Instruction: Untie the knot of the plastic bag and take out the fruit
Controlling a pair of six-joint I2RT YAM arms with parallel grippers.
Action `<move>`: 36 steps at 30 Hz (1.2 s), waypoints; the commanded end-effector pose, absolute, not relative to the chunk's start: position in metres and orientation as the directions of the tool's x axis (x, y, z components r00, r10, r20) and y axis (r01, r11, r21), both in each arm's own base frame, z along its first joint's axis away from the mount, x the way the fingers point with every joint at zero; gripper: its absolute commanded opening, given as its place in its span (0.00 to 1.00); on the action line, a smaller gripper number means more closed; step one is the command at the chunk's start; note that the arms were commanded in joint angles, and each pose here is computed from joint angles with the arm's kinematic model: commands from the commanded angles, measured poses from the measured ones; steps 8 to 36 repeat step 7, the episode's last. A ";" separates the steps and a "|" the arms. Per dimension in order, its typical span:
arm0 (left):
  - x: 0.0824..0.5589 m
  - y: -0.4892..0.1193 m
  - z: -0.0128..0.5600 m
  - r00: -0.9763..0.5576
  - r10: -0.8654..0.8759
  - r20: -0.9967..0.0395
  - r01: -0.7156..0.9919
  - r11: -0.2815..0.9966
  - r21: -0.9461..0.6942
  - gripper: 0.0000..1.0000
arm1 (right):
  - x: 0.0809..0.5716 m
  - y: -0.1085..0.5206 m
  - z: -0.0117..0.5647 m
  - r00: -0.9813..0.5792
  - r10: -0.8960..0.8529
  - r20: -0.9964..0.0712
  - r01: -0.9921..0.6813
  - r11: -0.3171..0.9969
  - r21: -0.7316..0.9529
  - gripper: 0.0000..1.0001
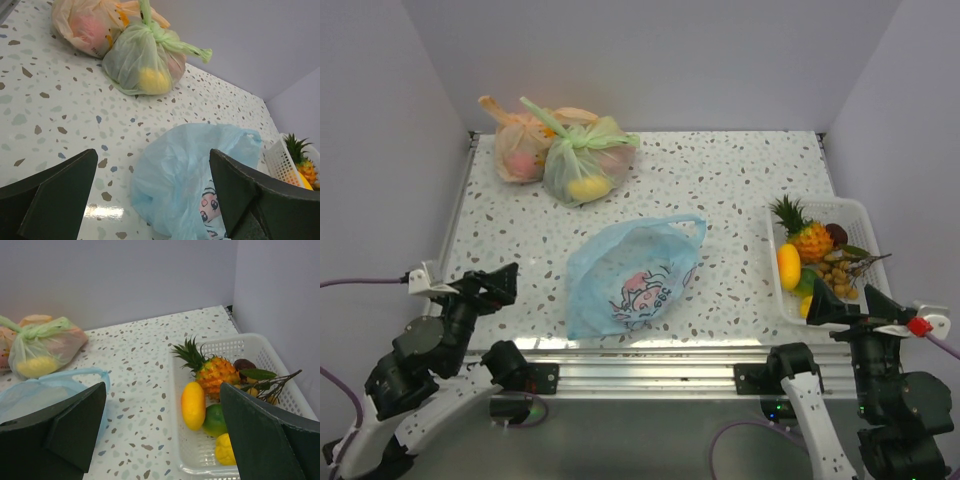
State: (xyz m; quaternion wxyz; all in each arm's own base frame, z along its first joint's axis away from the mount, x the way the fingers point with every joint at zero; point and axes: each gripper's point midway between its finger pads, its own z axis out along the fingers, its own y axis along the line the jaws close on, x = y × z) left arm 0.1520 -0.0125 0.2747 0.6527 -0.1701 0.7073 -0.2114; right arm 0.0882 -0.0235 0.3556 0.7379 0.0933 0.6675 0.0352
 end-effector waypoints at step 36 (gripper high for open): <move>0.159 -0.019 0.275 -0.066 -0.550 -0.832 0.040 0.832 -0.553 1.00 | 0.085 -0.025 0.355 0.113 0.152 -0.982 0.070 0.985 0.160 0.99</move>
